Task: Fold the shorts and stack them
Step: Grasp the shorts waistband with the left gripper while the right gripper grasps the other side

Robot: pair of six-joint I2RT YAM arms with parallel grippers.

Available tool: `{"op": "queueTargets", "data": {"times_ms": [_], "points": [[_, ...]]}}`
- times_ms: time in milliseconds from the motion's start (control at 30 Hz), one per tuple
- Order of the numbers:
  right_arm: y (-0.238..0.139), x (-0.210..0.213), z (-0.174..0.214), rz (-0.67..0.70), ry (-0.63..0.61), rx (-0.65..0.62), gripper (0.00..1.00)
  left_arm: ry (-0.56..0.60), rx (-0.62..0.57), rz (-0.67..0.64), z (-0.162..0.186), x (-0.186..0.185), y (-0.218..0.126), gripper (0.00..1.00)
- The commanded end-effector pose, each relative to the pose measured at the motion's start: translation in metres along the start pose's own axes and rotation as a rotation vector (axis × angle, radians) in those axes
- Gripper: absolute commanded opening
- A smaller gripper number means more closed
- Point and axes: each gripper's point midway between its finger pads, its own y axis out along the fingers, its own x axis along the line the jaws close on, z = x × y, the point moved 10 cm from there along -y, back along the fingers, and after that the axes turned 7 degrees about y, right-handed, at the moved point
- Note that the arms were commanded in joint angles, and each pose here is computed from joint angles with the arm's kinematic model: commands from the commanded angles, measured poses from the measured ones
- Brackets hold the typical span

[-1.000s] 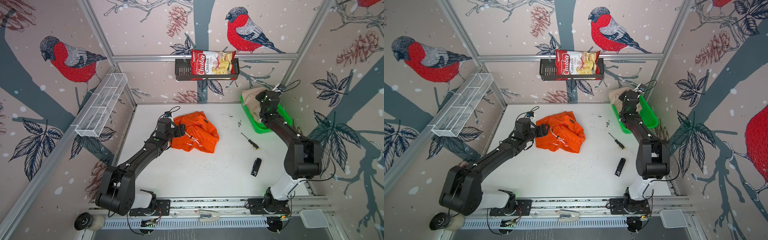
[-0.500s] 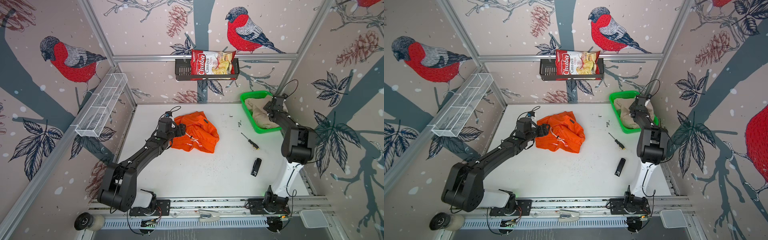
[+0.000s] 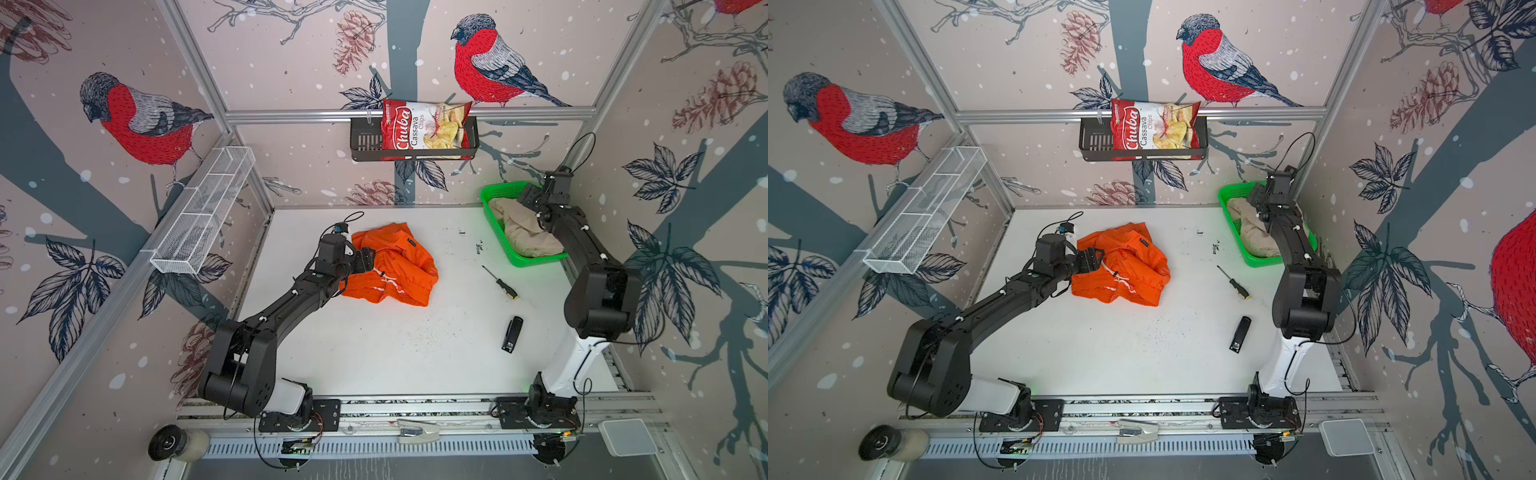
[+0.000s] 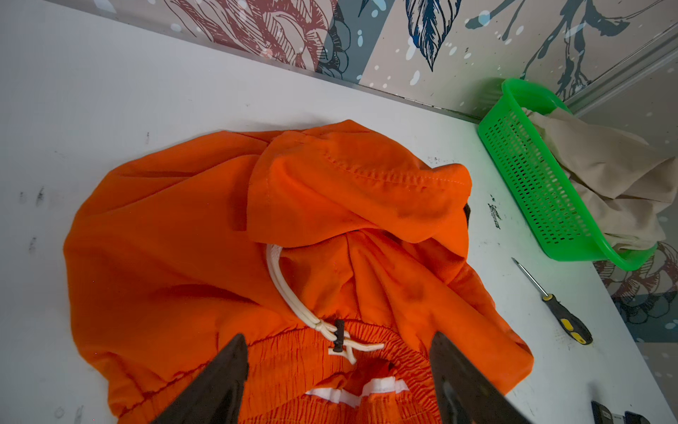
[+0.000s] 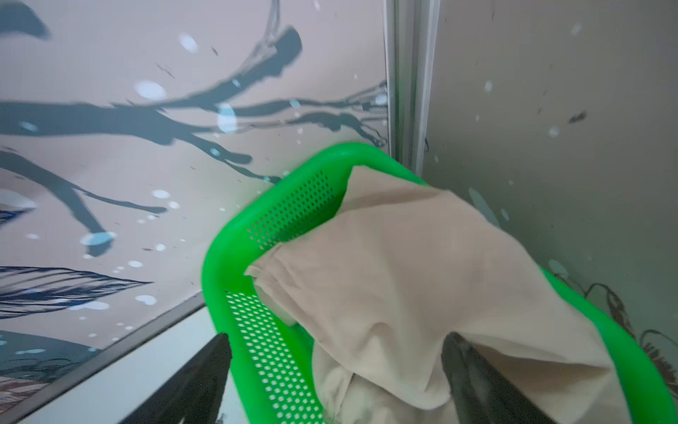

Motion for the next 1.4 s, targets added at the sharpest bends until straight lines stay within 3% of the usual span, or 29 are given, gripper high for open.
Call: {"op": "queueTargets", "data": {"times_ms": [0, 133, 267, 400, 567, 667, 1000, 1200, 1367], "points": [[-0.033, 0.015, 0.001, -0.017, -0.081, 0.003, 0.91, -0.019, 0.032, 0.002, 0.004, 0.001, 0.003, 0.77], [-0.077, 0.059, 0.042, -0.270, -0.200, 0.088, 0.90, -0.050, 0.087, 0.027, 0.014, 0.001, 0.006, 0.77], [-0.122, 0.092, 0.129, -0.523, -0.293, 0.257, 0.88, -0.103, 0.143, 0.013, 0.034, 0.007, 0.006, 0.76], [-0.148, 0.097, 0.211, -0.651, -0.204, 0.532, 0.85, -0.228, 0.204, -0.098, 0.046, 0.022, 0.003, 0.76], [-0.166, 0.080, 0.271, -0.756, -0.035, 0.701, 0.85, -0.376, 0.198, -0.113, 0.055, 0.052, -0.003, 0.73], [-0.168, 0.069, 0.285, -0.775, 0.024, 0.743, 0.85, -0.443, 0.181, -0.099, 0.059, 0.066, -0.007, 0.69], [-0.163, 0.053, 0.326, -0.808, 0.139, 0.879, 0.82, -0.507, 0.197, -0.109, 0.073, 0.084, 0.001, 0.69], [-0.158, 0.051, 0.334, -0.801, 0.140, 0.873, 0.81, -0.524, 0.188, -0.091, 0.079, 0.093, 0.007, 0.69], [-0.152, 0.053, 0.343, -0.813, 0.155, 0.897, 0.74, -0.540, 0.163, -0.033, 0.081, 0.093, 0.014, 0.61]]}}
